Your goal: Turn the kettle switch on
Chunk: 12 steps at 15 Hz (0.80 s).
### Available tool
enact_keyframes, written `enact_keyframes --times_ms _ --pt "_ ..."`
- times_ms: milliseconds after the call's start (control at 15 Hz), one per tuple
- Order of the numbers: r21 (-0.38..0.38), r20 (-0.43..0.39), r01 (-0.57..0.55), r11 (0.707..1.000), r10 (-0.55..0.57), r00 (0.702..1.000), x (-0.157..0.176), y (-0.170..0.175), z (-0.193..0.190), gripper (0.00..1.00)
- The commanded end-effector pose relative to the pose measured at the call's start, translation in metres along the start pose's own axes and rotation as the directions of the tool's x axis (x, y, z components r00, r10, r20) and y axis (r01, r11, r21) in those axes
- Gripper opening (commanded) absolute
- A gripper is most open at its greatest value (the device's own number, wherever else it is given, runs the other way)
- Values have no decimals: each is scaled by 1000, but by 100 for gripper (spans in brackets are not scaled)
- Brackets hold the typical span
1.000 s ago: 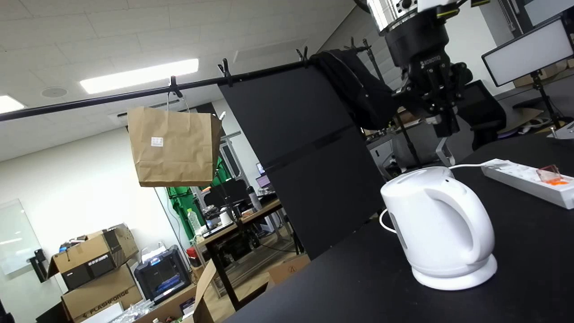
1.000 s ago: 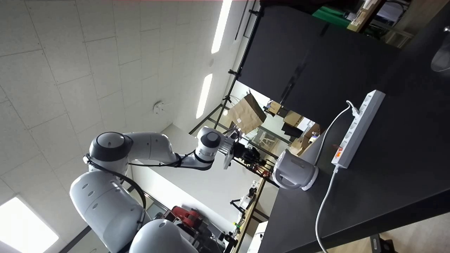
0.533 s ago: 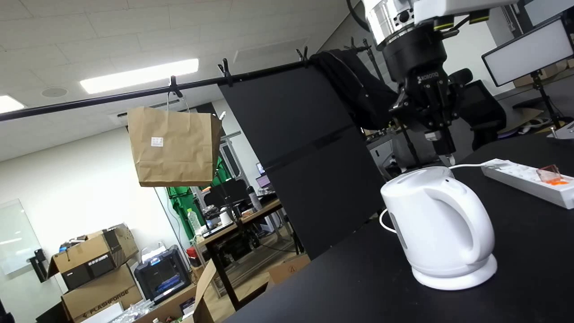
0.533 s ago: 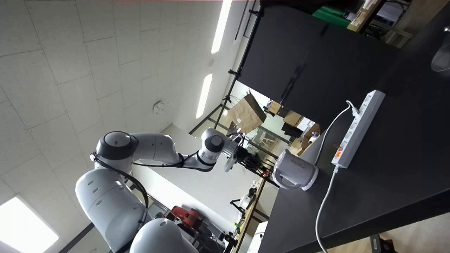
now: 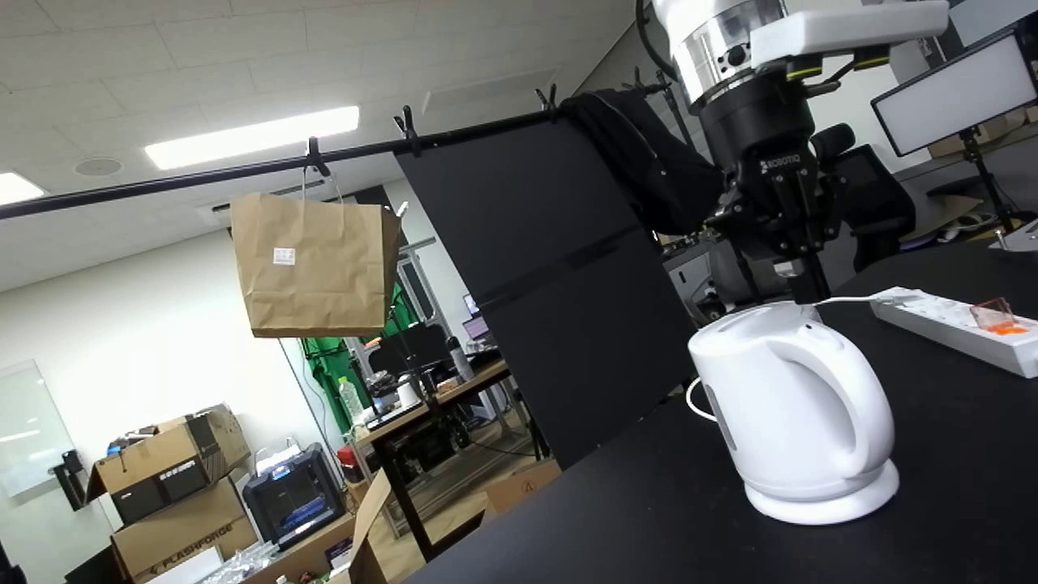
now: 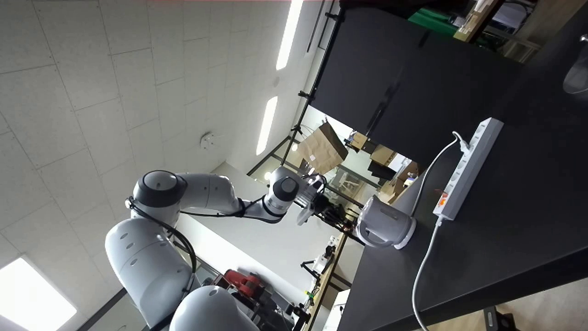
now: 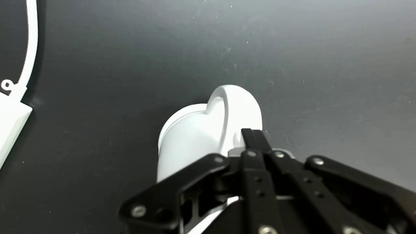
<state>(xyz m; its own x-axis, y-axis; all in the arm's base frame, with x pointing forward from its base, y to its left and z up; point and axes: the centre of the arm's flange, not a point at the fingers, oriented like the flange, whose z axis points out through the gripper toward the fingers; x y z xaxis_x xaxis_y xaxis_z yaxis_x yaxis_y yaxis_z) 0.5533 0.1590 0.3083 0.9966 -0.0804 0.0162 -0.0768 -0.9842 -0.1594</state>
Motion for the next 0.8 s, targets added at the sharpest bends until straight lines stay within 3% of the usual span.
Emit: enact_keyframes --times_ms 0,733 --pt "39 19 -25 999 24 1000 15 3 3 0" --pt "80 100 -100 992 92 991 25 9 15 0"
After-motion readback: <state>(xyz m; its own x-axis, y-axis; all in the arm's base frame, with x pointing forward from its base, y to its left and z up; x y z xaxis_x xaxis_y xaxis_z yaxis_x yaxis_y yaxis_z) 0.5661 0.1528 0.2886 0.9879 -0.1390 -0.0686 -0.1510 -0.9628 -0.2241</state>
